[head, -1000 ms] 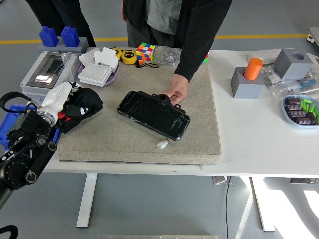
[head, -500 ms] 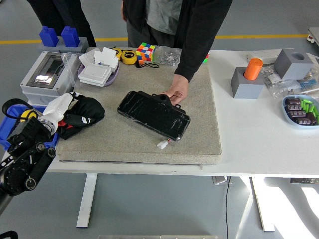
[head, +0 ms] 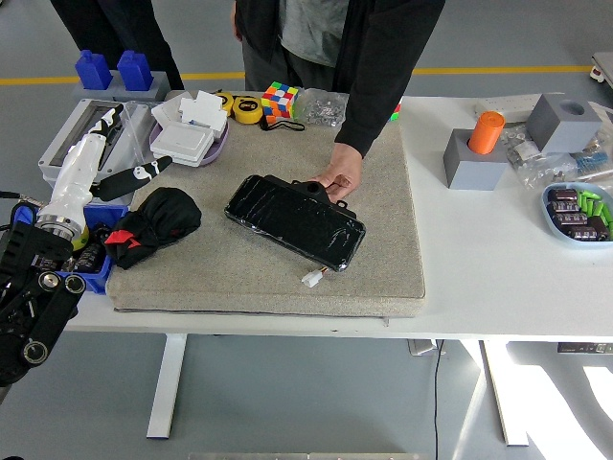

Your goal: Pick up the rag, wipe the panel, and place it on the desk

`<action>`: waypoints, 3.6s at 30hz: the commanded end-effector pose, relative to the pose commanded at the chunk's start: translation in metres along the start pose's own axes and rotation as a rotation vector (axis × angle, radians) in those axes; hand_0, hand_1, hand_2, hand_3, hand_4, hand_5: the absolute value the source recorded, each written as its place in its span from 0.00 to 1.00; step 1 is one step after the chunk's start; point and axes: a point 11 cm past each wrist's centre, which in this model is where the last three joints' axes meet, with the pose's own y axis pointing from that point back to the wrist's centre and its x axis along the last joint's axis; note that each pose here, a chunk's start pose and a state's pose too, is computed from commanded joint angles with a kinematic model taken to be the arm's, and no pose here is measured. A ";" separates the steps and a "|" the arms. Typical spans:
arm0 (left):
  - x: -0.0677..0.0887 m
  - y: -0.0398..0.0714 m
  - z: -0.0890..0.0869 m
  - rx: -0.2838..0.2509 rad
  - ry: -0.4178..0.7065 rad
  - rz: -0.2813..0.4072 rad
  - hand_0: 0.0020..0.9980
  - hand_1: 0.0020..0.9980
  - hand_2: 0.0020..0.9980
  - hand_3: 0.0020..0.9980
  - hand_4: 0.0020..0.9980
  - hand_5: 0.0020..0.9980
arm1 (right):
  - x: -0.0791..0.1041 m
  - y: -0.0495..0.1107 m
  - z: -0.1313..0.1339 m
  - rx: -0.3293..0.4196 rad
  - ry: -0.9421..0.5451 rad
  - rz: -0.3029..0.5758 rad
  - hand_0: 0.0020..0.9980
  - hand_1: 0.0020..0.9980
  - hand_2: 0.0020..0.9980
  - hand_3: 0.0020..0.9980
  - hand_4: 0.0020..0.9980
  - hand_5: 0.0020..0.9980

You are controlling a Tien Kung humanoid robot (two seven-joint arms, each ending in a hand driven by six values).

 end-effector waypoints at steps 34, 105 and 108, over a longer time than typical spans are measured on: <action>0.049 0.042 -0.047 0.087 0.373 0.189 0.81 0.80 0.81 0.76 1.00 0.35 | 0.008 -0.002 0.001 -0.015 -0.023 0.027 0.59 0.61 0.56 0.55 0.95 0.38; 0.078 0.047 -0.039 0.036 0.329 0.241 0.62 0.66 0.71 0.73 1.00 0.48 | 0.010 -0.002 -0.004 -0.002 -0.013 0.026 0.59 0.61 0.56 0.54 0.94 0.38; 0.079 0.046 -0.038 0.032 0.326 0.241 0.62 0.66 0.71 0.73 1.00 0.48 | 0.009 -0.002 -0.003 -0.002 -0.016 0.024 0.59 0.61 0.56 0.54 0.94 0.38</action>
